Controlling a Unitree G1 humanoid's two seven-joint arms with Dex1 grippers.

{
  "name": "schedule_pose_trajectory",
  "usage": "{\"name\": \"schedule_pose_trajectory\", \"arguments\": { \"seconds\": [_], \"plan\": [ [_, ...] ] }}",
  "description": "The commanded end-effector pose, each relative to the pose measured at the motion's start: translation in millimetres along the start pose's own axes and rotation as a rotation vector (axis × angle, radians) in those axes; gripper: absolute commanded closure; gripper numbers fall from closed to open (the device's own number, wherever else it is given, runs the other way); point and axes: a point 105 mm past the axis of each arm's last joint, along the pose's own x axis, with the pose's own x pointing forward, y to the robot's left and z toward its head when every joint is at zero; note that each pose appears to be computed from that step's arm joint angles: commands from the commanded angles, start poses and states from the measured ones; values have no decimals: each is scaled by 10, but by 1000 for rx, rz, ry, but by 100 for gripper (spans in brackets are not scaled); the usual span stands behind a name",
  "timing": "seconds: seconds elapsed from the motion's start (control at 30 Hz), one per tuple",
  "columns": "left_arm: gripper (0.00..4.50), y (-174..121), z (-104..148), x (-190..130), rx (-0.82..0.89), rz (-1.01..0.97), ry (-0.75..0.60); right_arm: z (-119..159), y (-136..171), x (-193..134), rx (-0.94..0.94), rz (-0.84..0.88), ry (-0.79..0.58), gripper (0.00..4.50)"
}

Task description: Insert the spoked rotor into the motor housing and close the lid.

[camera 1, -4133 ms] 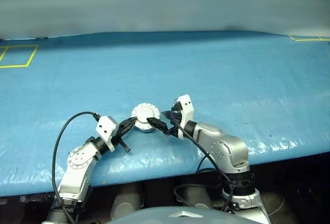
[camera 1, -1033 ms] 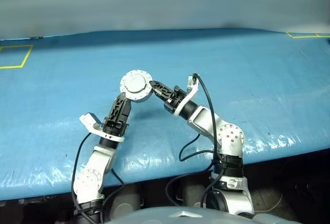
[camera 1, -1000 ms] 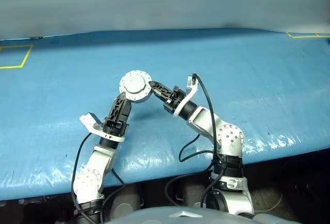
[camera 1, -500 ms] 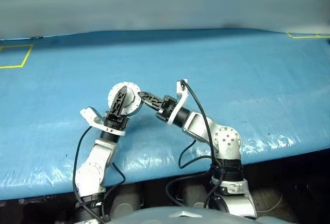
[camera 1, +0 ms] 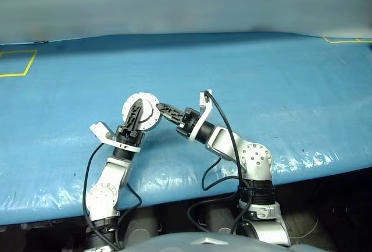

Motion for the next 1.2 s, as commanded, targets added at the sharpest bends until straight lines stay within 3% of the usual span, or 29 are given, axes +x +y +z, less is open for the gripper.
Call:
{"name": "schedule_pose_trajectory", "arguments": {
  "seconds": [0.03,0.7,1.13,1.2],
  "plan": [
    [184,-74,-42,47,24,-38,-9,-3,272,40,4,128,-25,336],
    [184,-107,-1,63,33,-46,-59,-11,278,61,-7,135,-18,336],
    [184,20,-30,41,59,51,-54,63,235,27,-61,116,-55,336],
    [184,31,-38,34,63,55,-52,82,224,17,-73,114,-67,260]
  ]
}}
